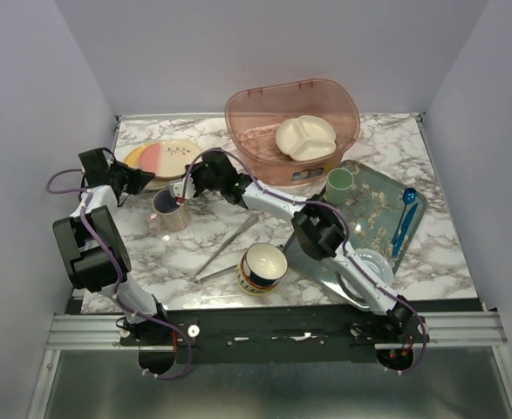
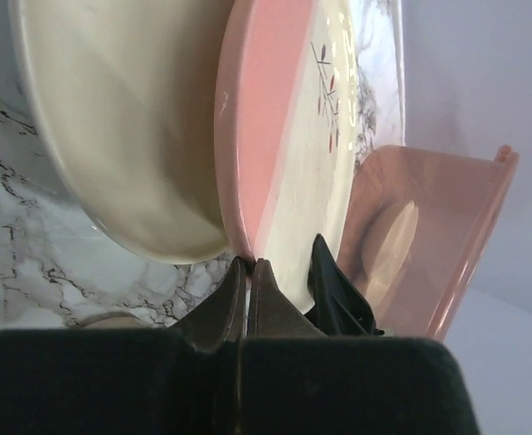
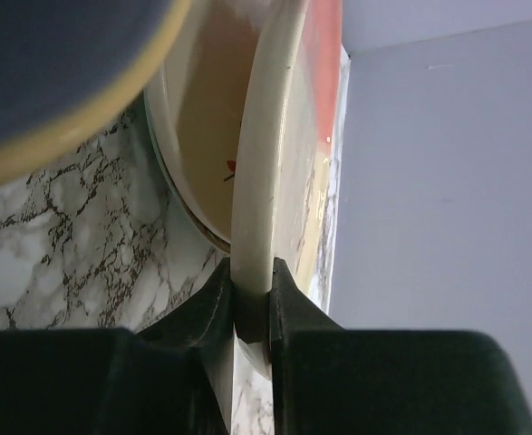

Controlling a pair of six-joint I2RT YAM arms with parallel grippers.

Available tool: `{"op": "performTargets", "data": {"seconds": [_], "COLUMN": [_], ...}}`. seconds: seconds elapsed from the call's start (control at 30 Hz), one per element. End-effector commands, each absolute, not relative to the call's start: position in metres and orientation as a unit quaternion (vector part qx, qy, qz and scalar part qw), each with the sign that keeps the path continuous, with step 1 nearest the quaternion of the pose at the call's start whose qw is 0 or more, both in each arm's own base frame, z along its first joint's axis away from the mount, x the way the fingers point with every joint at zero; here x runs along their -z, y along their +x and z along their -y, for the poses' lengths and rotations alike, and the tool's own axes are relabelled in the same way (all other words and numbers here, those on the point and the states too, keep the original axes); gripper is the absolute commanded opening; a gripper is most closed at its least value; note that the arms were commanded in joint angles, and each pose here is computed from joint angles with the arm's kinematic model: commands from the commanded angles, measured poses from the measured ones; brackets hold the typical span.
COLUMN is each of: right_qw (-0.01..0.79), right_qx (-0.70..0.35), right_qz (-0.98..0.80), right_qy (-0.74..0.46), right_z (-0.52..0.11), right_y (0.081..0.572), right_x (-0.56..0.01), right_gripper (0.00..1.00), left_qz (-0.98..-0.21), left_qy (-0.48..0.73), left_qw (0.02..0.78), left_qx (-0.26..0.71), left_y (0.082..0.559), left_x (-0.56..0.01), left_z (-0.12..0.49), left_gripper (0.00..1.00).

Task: Place the mixed dishes into the plastic bin
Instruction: Pick up the plate at the center of the board.

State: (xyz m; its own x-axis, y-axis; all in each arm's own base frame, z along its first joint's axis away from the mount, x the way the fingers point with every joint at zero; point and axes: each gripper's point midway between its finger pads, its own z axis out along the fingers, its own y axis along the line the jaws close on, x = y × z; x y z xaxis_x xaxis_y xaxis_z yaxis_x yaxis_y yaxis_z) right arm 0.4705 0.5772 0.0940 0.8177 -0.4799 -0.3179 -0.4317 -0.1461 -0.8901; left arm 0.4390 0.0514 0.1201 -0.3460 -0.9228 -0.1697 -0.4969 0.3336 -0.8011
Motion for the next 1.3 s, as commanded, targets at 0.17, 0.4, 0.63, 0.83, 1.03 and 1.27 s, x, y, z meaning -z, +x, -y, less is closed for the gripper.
{"op": "performTargets", "data": {"seconds": [0.17,0.4,0.63,0.83,1.03,1.27], "right_qw": [0.619,0.642,0.655,0.657,0.66,0.662], "right_qx": [0.008,-0.001,-0.027,-0.06,-0.071,-0.058], "right_qz": [-0.318,-0.326,-0.338,-0.351,-0.353,-0.354], "right_qy": [-0.718,-0.693,-0.675,-0.665,-0.659,-0.658], "right_z": [-0.571,-0.568,-0.564,-0.559,-0.553,-0.539], "right_y": [0.463,0.462,0.457,0.444,0.435,0.43], "right_x": [-0.148,-0.189,-0.233,-0.27,-0.297,-0.321], "right_gripper": [0.02,0.0,0.0,0.0,0.01,0.0], "left_qz": [-0.754,-0.741,-0.739,-0.742,-0.739,-0.739], "left_qy": [-0.424,-0.402,-0.374,-0.365,-0.365,-0.371], "left_qw": [0.345,0.398,0.446,0.484,0.501,0.504], "left_qx": [0.363,0.363,0.339,0.287,0.264,0.248], "left_y": [0.434,0.432,0.427,0.415,0.406,0.401], "left_x": [-0.156,-0.189,-0.224,-0.242,-0.246,-0.238], "left_z": [-0.04,-0.054,-0.065,-0.08,-0.085,-0.091], "left_gripper": [0.14,0.63,0.87,0.9,0.9,0.91]}}
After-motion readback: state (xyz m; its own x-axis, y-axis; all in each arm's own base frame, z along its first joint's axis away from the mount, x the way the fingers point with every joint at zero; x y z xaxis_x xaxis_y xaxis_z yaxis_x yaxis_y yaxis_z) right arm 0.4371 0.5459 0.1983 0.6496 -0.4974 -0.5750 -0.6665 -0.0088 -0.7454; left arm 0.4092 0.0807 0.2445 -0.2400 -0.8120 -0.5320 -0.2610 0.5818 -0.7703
